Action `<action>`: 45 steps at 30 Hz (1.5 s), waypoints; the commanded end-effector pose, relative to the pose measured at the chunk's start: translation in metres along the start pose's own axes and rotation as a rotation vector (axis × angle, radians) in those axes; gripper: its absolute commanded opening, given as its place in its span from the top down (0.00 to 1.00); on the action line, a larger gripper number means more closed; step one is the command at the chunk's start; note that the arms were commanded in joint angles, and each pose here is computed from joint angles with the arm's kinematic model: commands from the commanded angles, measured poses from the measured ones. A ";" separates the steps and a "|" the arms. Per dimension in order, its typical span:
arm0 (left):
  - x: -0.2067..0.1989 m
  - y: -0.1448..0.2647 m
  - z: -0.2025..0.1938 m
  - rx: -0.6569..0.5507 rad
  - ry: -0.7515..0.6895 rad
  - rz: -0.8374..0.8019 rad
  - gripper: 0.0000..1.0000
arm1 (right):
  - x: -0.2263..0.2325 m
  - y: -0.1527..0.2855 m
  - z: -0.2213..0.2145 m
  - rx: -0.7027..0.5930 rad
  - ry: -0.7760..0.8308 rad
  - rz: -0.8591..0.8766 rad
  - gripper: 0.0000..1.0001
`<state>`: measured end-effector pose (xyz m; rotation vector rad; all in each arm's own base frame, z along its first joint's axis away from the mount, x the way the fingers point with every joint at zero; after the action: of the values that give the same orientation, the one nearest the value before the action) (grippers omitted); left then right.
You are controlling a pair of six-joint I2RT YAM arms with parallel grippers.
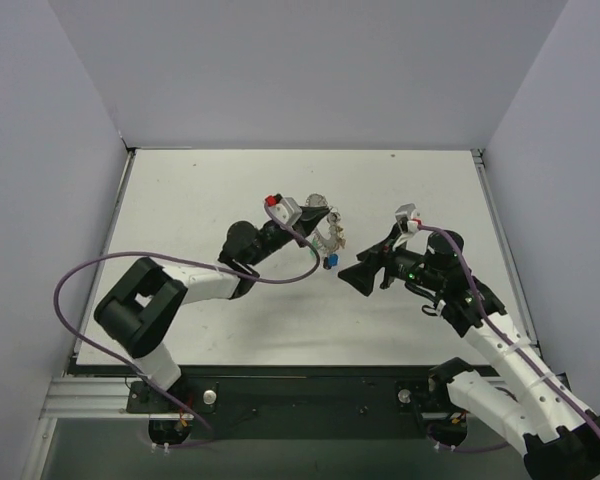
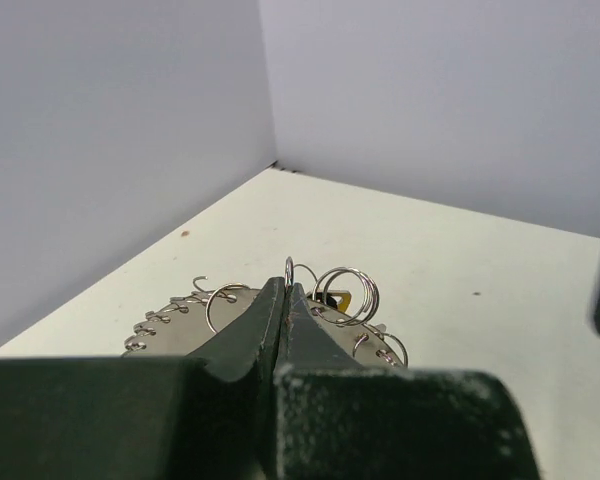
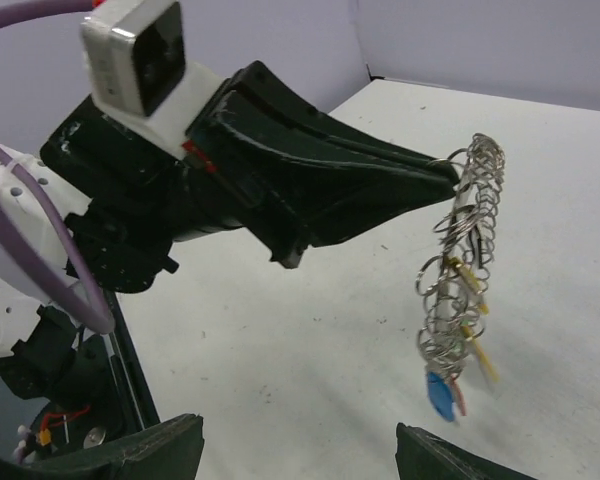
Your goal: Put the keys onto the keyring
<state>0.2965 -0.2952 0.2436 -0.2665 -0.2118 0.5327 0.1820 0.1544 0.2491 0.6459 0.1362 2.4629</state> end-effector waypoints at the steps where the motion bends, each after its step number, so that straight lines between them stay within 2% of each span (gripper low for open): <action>1: 0.034 -0.026 0.008 -0.092 -0.079 0.143 1.00 | -0.005 0.000 0.002 -0.039 0.002 -0.027 0.23; 7: 0.036 -0.023 -0.038 -0.013 -0.084 0.182 1.00 | -0.007 0.005 -0.002 -0.035 -0.002 -0.047 0.20; 11: 0.011 0.002 -0.063 0.028 -0.044 0.184 1.00 | -0.010 0.007 -0.005 -0.021 -0.001 -0.069 0.17; 13: 0.003 0.012 -0.062 0.022 -0.043 0.219 1.00 | -0.011 0.007 -0.008 -0.012 -0.003 -0.076 0.16; 16: -0.016 0.030 -0.070 0.089 -0.023 0.224 1.00 | -0.013 0.006 -0.010 -0.001 -0.011 -0.078 0.16; 22: -0.049 0.069 -0.075 0.171 0.007 0.217 0.73 | -0.014 0.003 -0.011 0.014 -0.017 -0.061 0.15; 26: -0.060 0.089 -0.058 0.154 0.019 0.265 0.50 | -0.014 0.002 -0.011 0.018 -0.024 -0.056 0.15; 27: -0.062 0.093 -0.058 0.172 0.020 0.276 0.41 | -0.014 0.001 -0.011 0.018 -0.025 -0.057 0.15; 29: -0.068 0.094 -0.044 0.166 0.015 0.278 0.37 | -0.015 0.001 -0.010 0.018 -0.026 -0.057 0.15; 30: -0.068 0.100 -0.053 0.256 0.007 0.287 0.36 | -0.016 0.000 -0.009 0.019 -0.028 -0.061 0.14; 32: -0.055 0.085 -0.033 0.282 0.099 0.431 0.24 | -0.016 -0.001 -0.008 0.017 -0.034 -0.059 0.14; 33: -0.056 0.093 -0.049 0.458 0.096 0.445 0.23 | -0.017 -0.002 -0.008 0.015 -0.037 -0.061 0.14; 35: -0.047 0.080 -0.035 0.492 0.119 0.474 0.21 | -0.017 -0.003 -0.005 0.006 -0.038 -0.065 0.10; 36: -0.048 0.086 -0.042 0.585 0.116 0.478 0.21 | -0.018 -0.004 -0.006 0.010 -0.043 -0.067 0.10; 40: -0.044 0.081 -0.034 0.705 0.182 0.518 0.17 | -0.022 -0.007 -0.003 0.001 -0.060 -0.109 0.07; 45: -0.043 0.085 -0.032 0.807 0.138 0.500 0.11 | -0.037 -0.009 0.001 -0.012 -0.091 -0.218 0.03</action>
<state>0.2363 -0.2681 0.1966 0.2674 0.1779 1.0103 0.1949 0.1450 0.2161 0.7602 0.2201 2.2969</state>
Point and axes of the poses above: each gripper's point midway between its finger pads, its own y axis back along the fingers, its own x axis along the line the jaws close on, z = x × y, the point moved 7 cm from there along y, back along the fingers, and after that the axes turned 4 degrees about -y, right-handed, at the moved point
